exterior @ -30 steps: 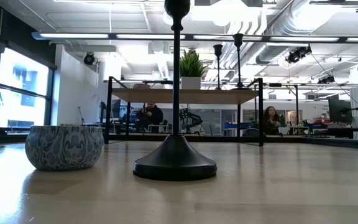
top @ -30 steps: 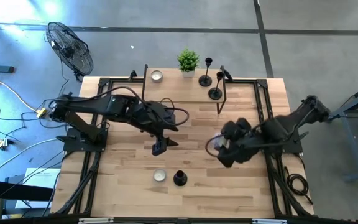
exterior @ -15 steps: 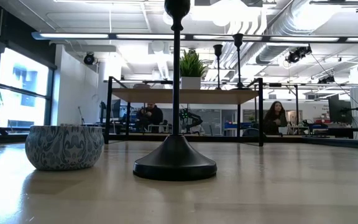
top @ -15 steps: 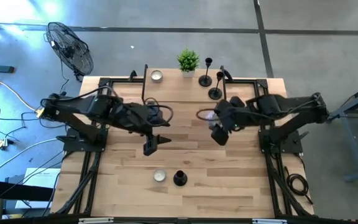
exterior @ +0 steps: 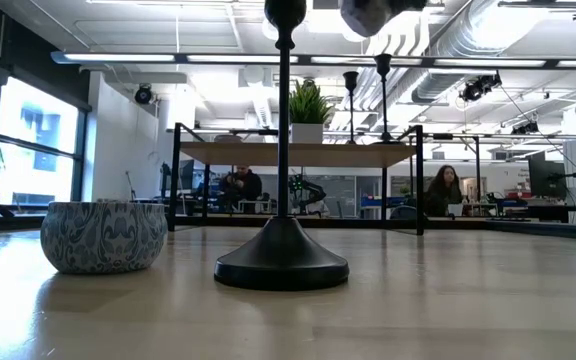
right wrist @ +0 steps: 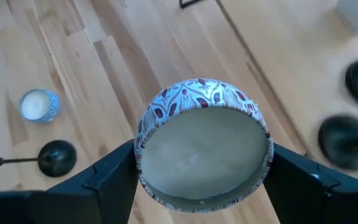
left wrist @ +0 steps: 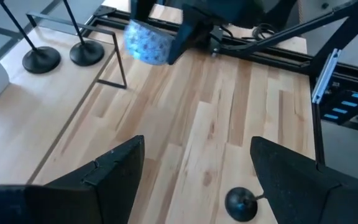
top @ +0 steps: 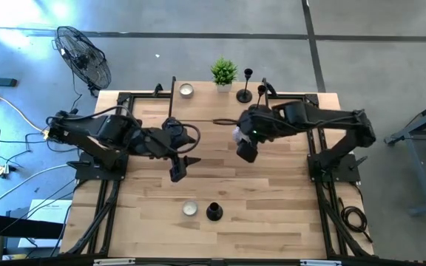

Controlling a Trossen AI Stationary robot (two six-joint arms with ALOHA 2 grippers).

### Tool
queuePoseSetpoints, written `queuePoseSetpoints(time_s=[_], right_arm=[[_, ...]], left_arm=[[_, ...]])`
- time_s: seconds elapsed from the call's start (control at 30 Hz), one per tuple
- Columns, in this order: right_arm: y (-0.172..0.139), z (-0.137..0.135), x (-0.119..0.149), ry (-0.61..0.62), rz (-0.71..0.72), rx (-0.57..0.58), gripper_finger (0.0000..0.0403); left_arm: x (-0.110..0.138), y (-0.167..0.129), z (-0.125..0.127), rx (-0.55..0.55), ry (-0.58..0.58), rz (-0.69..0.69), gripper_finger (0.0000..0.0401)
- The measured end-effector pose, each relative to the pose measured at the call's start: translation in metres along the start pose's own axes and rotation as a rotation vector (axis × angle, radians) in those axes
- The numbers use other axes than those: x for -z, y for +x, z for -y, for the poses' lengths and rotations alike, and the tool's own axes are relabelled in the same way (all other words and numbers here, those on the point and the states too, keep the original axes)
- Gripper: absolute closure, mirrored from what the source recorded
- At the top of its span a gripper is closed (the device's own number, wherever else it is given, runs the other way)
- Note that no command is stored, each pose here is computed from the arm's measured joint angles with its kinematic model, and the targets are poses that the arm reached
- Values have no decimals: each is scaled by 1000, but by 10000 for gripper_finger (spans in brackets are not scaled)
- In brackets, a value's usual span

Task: Pick & Place candle stick holders
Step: Put the white candle on the shelf

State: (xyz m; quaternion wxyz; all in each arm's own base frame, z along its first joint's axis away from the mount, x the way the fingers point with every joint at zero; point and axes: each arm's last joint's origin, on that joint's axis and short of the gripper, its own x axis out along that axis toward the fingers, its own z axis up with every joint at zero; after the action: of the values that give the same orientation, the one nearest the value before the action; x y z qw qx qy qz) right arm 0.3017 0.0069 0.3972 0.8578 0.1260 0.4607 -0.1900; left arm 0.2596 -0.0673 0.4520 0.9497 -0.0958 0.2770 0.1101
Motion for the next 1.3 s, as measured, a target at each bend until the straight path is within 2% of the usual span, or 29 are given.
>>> queuePoseSetpoints(time_s=[0.2, 0.4, 0.63, 0.8, 0.9, 1.07, 1.13, 1.3], right_arm=[[-8, -5, -13, -52, 35, -20, 122], [-27, -16, -13, -87, 78, -62, 122], [-35, -33, -4, -139, 85, -104, 122], [-38, -40, 0, -155, 92, -103, 122], [-39, -44, 3, -156, 71, -150, 122], [-40, -49, 3, -146, 62, -227, 122], [-40, -50, 3, -142, 55, -248, 122], [-41, -51, 2, -119, 47, -284, 122]], left_arm=[[0, 0, 0, 0, 3, -1, 114], [0, 1, 1, 6, 77, -4, 114], [-10, 2, 4, -5, 212, 104, 114], [-18, 1, 6, -12, 258, 185, 114], [-16, 1, 5, -22, 327, 165, 114], [-15, 3, 6, -8, 364, 157, 114], [-15, 8, 8, -43, 416, 156, 114], [-8, 34, 21, -80, 728, 89, 123]])
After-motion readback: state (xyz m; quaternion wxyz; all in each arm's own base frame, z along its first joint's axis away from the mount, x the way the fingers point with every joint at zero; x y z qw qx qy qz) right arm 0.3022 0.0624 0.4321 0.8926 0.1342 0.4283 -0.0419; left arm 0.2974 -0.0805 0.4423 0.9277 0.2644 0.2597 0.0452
